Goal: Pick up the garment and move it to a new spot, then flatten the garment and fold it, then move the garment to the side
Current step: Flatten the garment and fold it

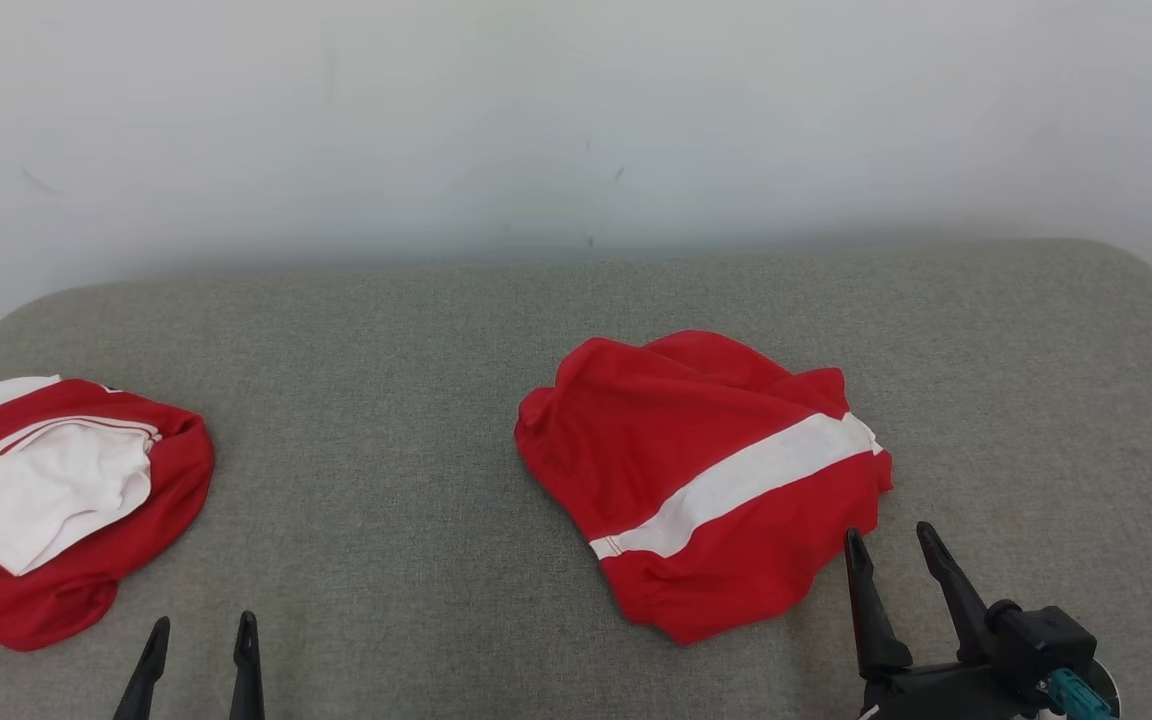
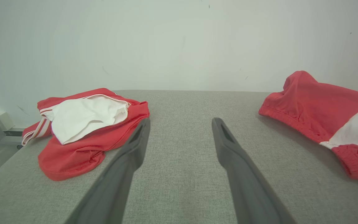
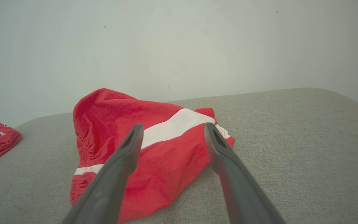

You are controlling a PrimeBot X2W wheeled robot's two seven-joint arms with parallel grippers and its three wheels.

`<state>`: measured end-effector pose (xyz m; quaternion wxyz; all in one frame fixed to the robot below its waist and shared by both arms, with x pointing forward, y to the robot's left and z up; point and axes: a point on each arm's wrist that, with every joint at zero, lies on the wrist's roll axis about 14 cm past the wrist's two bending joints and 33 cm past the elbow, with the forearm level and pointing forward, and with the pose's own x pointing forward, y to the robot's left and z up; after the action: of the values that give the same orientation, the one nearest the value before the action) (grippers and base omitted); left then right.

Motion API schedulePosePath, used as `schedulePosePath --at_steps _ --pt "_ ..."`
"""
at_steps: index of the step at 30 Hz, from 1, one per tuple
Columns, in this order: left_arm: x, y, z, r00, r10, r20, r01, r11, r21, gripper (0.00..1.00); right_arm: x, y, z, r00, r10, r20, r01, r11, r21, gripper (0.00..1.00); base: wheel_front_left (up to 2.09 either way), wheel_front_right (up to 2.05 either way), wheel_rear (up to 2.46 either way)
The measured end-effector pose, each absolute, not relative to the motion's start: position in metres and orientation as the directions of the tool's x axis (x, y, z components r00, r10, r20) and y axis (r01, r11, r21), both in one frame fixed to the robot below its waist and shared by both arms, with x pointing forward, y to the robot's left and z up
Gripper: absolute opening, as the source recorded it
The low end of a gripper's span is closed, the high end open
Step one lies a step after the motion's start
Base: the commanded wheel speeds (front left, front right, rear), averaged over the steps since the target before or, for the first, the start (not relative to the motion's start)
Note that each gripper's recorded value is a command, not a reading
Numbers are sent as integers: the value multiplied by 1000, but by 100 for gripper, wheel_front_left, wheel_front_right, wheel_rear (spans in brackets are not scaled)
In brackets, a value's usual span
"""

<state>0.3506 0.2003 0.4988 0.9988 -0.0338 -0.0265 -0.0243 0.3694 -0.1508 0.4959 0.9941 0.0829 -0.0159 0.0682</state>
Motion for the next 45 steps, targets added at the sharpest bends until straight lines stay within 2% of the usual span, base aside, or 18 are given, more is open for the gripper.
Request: schedulePosePath --at_steps 27,36,45 --pt "355 195 496 997 -54 47 58 995 -78 100 366 -152 496 991 130 43 -135 977 163 100 0 0 0" --pt "391 130 520 967 -223 122 238 963 -123 100 362 -165 497 995 90 45 -96 982 162 100 0 0 0" --pt "415 50 492 899 -438 10 434 888 -151 100 355 -188 495 999 20 36 -26 987 162 100 0 0 0"
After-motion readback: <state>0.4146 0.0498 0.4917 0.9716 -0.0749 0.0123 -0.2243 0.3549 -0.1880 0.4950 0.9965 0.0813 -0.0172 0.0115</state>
